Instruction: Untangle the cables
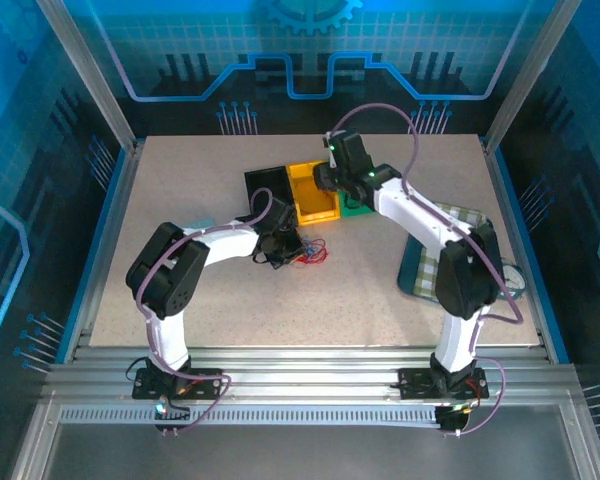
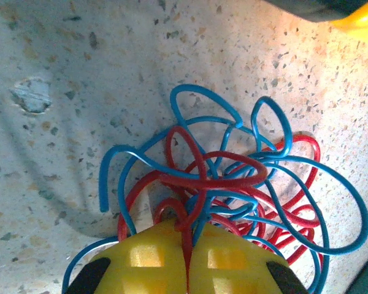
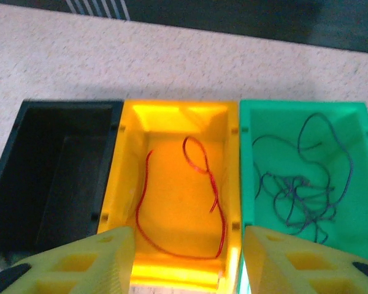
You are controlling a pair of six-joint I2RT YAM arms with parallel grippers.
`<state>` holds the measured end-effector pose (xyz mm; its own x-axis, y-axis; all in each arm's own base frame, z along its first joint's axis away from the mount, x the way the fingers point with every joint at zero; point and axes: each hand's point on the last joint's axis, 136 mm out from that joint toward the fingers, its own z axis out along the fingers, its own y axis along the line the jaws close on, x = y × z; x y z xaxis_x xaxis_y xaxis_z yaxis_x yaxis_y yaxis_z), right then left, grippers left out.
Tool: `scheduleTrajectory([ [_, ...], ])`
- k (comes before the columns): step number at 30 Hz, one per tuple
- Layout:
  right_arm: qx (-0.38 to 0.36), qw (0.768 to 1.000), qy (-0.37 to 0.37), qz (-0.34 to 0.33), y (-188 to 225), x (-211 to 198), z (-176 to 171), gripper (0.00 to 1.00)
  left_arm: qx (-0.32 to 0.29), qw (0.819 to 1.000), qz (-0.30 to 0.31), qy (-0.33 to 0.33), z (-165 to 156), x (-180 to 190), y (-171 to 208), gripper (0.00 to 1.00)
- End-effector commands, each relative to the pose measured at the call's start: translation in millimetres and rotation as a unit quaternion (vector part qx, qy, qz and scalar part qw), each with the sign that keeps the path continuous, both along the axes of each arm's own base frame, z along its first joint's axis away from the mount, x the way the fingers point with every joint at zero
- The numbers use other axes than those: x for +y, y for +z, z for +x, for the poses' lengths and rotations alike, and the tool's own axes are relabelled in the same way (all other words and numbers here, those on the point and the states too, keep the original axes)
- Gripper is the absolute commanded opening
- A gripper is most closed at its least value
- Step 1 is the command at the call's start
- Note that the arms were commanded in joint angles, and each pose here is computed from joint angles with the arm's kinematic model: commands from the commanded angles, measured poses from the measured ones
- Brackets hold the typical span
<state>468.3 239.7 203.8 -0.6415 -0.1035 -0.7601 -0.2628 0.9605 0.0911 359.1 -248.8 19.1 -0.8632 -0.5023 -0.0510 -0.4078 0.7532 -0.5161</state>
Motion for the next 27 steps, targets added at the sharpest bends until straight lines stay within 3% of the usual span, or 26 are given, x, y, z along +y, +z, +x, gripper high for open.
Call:
scheduleTrajectory([
  [1,0.034,0.998,0.048,0.036,-21.4,13.3,-30.0,0.49,0.034,0.999,0.013,0.022,-14.4,15.3,-18.6,0.0],
  [13,0.202,0.975,0.052,0.069,-130.8,11.0,-108.9,0.46,0.046,0.999,0.016,0.023,-25.5,9.3,-28.2,0.0],
  [22,0.251,0.963,0.058,0.075,-154.7,15.1,-127.3,0.46,0.048,0.998,0.022,0.018,-23.8,7.3,-26.5,0.0],
  [27,0.267,0.959,0.047,0.08,-159.8,14.9,-129.5,0.34,0.049,0.998,0.023,0.017,-22.7,6.5,-26.3,0.0],
])
